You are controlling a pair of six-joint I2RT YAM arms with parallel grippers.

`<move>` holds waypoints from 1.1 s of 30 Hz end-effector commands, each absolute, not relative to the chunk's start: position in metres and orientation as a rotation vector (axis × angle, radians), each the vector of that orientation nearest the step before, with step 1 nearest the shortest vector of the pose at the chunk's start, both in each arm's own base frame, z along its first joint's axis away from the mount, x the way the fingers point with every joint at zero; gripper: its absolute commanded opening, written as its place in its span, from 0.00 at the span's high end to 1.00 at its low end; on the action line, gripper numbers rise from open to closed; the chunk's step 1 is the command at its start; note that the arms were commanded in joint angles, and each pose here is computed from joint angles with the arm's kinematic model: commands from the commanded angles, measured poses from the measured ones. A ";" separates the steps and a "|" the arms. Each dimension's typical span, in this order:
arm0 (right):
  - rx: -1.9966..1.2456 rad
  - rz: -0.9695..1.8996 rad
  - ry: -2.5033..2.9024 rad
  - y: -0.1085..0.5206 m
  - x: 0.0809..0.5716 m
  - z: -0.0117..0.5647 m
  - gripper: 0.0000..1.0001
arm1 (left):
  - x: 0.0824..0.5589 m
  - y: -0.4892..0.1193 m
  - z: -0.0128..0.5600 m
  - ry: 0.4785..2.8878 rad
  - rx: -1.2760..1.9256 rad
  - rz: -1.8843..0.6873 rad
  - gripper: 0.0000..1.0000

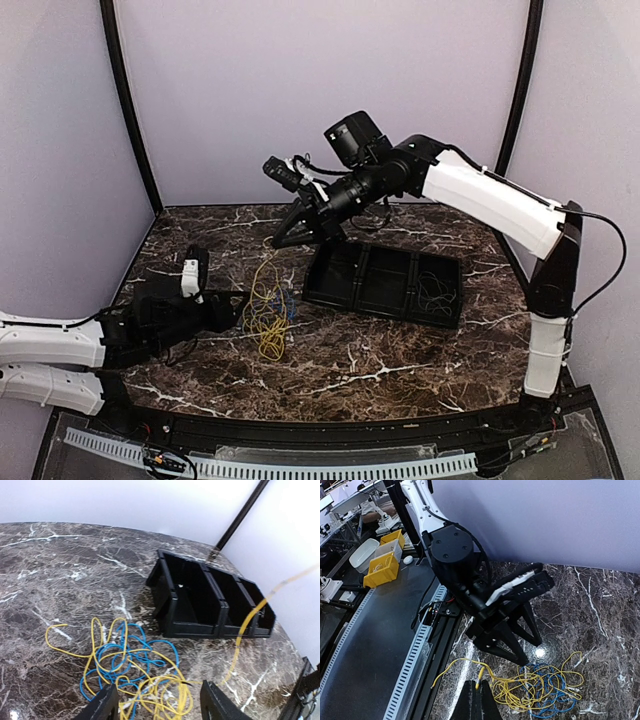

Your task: Untangle the cables

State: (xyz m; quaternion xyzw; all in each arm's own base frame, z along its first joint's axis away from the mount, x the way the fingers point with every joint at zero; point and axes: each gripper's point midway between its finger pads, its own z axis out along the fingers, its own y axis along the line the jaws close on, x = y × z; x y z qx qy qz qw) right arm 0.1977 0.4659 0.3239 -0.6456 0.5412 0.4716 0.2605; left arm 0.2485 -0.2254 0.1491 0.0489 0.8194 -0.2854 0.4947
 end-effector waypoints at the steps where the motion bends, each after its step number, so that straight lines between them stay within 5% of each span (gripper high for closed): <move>1: -1.698 1.288 1.395 0.468 0.201 0.360 1.00 | 0.220 -0.235 0.158 1.893 0.326 -0.783 0.41; 16: -1.727 1.173 1.345 0.457 0.179 0.370 1.00 | 0.234 -0.309 0.162 1.717 0.699 -0.783 0.44; 28: -1.678 0.982 1.230 0.426 0.175 0.417 1.00 | 0.270 -0.323 0.120 1.720 0.657 -0.641 0.83; 33: -1.555 0.877 1.147 0.375 0.200 0.477 1.00 | 0.270 -0.319 0.076 1.844 0.719 -0.558 0.86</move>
